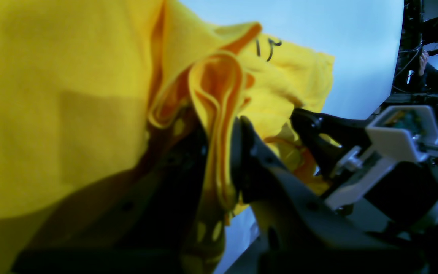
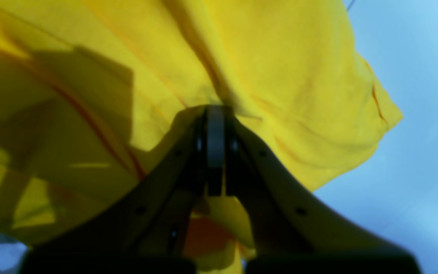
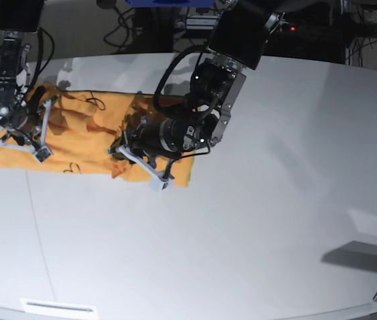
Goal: Fold the T-shirt properly
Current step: 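Lift the held end with the left gripper and fold toward the right gripper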
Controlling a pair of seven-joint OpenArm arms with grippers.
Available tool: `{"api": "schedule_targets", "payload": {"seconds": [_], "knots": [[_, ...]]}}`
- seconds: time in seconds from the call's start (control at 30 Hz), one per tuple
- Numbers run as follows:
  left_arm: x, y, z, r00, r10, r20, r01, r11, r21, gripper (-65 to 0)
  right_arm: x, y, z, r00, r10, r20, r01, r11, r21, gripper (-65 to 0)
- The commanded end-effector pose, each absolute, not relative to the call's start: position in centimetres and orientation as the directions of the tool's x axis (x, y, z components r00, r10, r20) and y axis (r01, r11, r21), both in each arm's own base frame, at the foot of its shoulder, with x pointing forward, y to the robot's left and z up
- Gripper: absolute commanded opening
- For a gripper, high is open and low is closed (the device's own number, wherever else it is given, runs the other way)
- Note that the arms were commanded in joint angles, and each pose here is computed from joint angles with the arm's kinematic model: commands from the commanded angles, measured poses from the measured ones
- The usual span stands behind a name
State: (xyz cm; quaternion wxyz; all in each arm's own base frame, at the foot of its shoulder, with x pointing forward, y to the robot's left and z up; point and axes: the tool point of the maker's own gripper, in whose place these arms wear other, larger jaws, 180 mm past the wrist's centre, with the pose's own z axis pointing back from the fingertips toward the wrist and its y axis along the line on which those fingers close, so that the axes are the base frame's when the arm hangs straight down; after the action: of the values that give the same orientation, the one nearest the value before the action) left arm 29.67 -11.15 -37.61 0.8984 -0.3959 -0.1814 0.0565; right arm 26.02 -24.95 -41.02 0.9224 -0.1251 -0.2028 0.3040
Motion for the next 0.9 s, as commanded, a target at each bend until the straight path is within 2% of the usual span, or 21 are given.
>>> {"api": "schedule_targets", "payload": {"seconds": [0.0, 0.47, 0.87], "knots": [[30.4, -12.0, -36.2, 0.921, 0.248, 0.302, 0.071, 0.654, -0.753, -65.0, 26.4, -25.5, -40.4, 0.73, 0.615, 0.298, -0.502, 0.779, -0.376, -65.0], [32.5, -12.4, -35.6, 0.915, 0.24, 0.325, 0.09, 0.663, -0.743, -65.0, 26.2, -25.5, -40.5, 0.732, 0.615, 0.294, -0.504, 0.779, -0.373, -65.0], [30.9, -14.5, -35.5, 0.928, 0.167, 0.334, 0.146, 0.66, -0.737, -65.0, 26.2, -25.5, -40.5, 0.732, 0.615, 0.294, -0.504, 0.779, -0.373, -65.0]]}}
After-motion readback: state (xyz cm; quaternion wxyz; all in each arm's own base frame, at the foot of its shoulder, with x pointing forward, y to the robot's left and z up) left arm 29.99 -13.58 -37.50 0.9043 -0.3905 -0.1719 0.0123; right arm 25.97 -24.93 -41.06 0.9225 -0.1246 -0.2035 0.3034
